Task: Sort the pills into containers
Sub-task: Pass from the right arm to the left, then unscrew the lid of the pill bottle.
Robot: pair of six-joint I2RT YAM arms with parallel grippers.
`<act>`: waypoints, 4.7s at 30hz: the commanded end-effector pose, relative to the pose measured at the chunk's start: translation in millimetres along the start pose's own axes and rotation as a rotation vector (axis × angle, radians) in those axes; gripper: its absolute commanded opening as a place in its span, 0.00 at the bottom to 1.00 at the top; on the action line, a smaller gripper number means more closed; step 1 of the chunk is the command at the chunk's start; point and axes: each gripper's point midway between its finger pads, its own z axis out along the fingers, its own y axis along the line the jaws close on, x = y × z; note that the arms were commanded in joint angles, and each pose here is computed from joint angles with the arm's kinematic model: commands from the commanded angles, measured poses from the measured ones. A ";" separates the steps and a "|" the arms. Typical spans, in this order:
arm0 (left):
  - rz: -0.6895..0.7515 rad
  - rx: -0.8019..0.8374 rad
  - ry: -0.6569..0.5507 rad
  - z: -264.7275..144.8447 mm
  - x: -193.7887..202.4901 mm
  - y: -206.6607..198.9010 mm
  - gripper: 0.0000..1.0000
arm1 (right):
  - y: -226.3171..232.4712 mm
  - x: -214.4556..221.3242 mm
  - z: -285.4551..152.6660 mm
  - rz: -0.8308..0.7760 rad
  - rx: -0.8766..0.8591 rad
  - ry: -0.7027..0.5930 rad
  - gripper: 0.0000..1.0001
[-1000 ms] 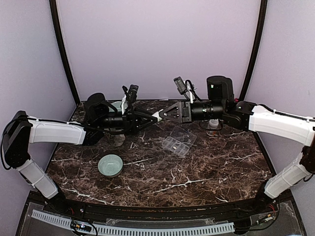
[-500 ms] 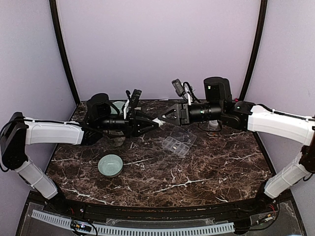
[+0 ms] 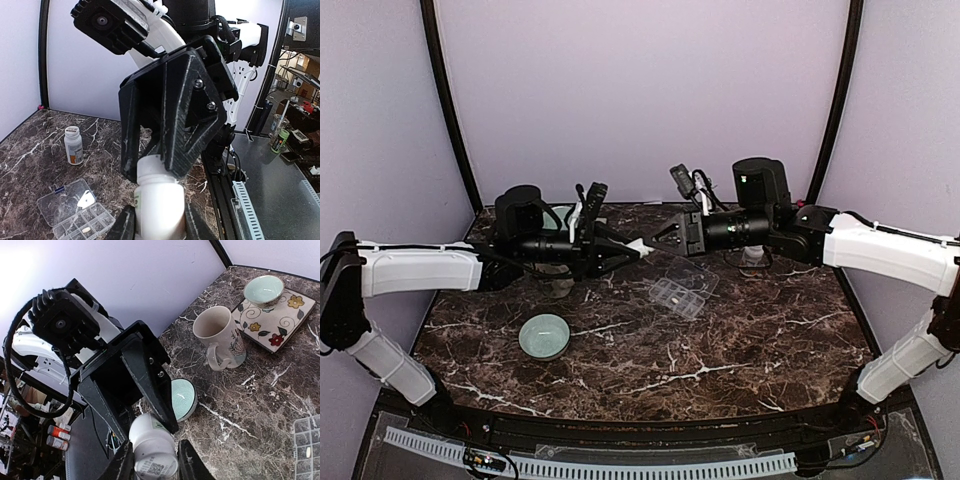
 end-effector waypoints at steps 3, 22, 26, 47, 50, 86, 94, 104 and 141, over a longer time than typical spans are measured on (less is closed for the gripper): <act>0.068 0.000 -0.027 -4.6 -22.5 -8.3 0.10 | 11.8 -13.6 -0.8 -0.017 -0.040 -0.028 0.14; -0.133 0.309 -0.012 -4.2 -62.0 -53.6 0.06 | 42.9 -0.7 -23.5 -0.395 -0.096 -0.013 0.00; -0.181 0.402 0.005 -7.7 -70.6 -67.3 0.06 | 44.7 5.2 -24.7 -0.497 -0.057 -0.008 0.00; -0.160 0.393 0.028 -6.5 -57.7 -64.4 0.04 | 70.2 -7.6 -29.2 -0.546 -0.012 -0.108 0.56; -0.131 0.345 0.019 -6.7 -54.7 -59.7 0.04 | 74.3 -12.0 -33.4 -0.516 -0.021 -0.130 0.61; 0.152 -0.033 -0.009 -15.3 -39.0 -20.2 0.04 | 37.2 -26.1 -18.9 0.039 -0.072 -0.100 0.55; 0.173 -0.027 0.016 -8.9 -36.3 -22.6 0.04 | 37.7 -26.2 -12.8 0.046 -0.086 -0.080 0.47; 0.173 -0.021 0.021 -5.6 -35.5 -22.9 0.04 | 37.4 -25.9 -10.6 0.017 -0.078 -0.059 0.11; -0.184 0.451 0.083 -9.6 -49.6 -65.2 0.02 | 61.0 9.4 -26.3 -0.641 0.011 -0.050 0.29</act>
